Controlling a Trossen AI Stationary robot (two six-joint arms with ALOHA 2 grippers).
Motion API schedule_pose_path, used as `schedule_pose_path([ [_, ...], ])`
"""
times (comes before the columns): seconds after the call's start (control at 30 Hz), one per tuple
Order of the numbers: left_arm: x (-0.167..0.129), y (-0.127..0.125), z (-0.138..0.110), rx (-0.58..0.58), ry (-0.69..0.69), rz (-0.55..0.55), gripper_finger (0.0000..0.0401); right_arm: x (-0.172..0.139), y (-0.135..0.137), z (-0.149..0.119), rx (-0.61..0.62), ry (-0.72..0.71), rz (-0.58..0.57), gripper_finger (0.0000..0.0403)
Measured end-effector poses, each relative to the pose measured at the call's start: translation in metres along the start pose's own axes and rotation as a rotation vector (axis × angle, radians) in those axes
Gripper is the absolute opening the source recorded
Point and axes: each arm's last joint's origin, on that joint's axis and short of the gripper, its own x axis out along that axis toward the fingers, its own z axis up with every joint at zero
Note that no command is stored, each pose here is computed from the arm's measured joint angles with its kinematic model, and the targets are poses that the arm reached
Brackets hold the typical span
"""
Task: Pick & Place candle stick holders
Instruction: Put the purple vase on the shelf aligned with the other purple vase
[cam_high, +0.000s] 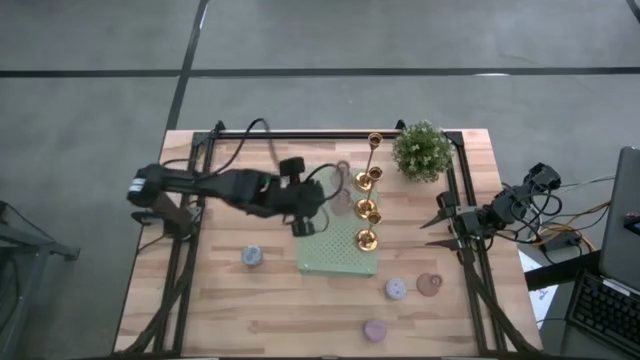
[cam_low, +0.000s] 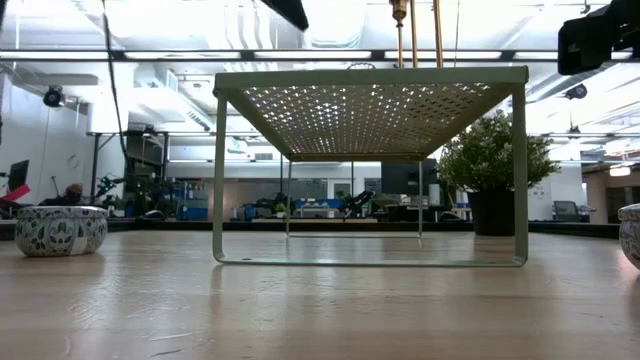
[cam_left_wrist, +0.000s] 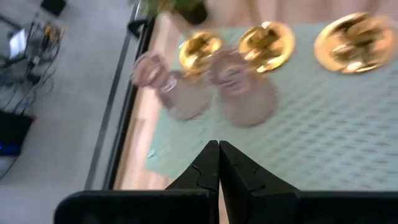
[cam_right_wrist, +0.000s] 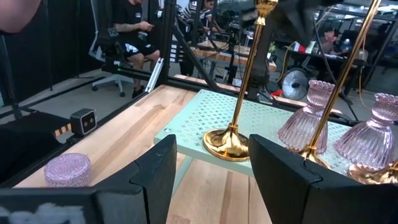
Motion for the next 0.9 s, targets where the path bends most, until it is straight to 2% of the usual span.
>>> schedule_pose_path([
  [0.17,-0.021,-0.014,-0.025,-0.033,-0.149,-0.062,0.0009,0.000,0.000,0.000,0.000,0.000,0.000,0.0194],
  [0.37,-0.040,-0.015,-0.065,-0.126,-0.306,-0.148,0.0009,0.000,0.000,0.000,0.000,0.000,-0.001,0.0194],
  [0.57,-0.044,-0.017,-0.103,-0.213,-0.435,-0.229,0.0009,0.000,0.000,0.000,0.000,-0.001,0.000,0.0194],
  [0.67,-0.042,-0.020,-0.119,-0.222,-0.479,-0.286,0.0009,0.000,0.000,0.000,0.000,-0.001,0.000,0.0194],
  [0.9,-0.034,-0.023,-0.154,-0.232,-0.516,-0.325,0.0009,0.000,0.000,0.000,0.000,-0.001,0.000,0.0194],
])
